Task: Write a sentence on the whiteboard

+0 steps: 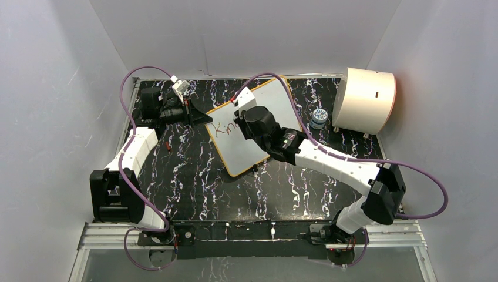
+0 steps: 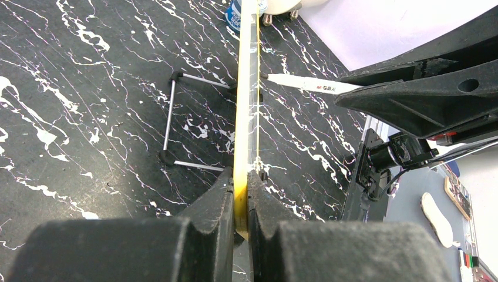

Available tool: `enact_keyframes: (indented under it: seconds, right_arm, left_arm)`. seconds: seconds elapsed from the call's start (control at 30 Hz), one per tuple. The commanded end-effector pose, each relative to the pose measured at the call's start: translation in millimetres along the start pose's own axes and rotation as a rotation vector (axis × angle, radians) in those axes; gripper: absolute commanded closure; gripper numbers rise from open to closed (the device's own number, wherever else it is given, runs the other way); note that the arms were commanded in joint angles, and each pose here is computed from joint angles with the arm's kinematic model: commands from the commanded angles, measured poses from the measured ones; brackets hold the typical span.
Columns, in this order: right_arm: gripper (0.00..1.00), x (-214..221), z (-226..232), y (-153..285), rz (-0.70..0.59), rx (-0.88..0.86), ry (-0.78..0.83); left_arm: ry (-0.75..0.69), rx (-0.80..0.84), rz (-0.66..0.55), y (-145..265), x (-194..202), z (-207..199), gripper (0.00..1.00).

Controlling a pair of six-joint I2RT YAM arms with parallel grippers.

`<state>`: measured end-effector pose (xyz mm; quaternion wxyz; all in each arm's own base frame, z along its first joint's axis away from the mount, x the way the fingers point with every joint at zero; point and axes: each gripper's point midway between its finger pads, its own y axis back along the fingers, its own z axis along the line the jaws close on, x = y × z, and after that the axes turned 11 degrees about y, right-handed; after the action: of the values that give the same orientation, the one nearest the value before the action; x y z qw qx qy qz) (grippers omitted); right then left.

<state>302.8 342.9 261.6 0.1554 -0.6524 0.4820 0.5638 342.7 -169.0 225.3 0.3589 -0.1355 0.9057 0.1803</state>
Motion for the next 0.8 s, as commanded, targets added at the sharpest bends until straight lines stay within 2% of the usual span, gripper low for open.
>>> enact_keyframes:
  seconds: [0.0,0.4,0.77]
  right_arm:
    - [1.0,-34,-10,-3,-0.087,0.027,-0.029]
    - [1.0,-13,-4,-13,-0.009,0.011,0.005]
    - [1.0,9,5,-5,0.063,-0.04,-0.006]
  left_arm:
    - [0.067,0.015,0.111,-12,39,2,1.0]
    - [0.066,0.014,0.112,-12,39,2,1.0]
    - [0.07,0.012,0.114,-12,40,4,1.0]
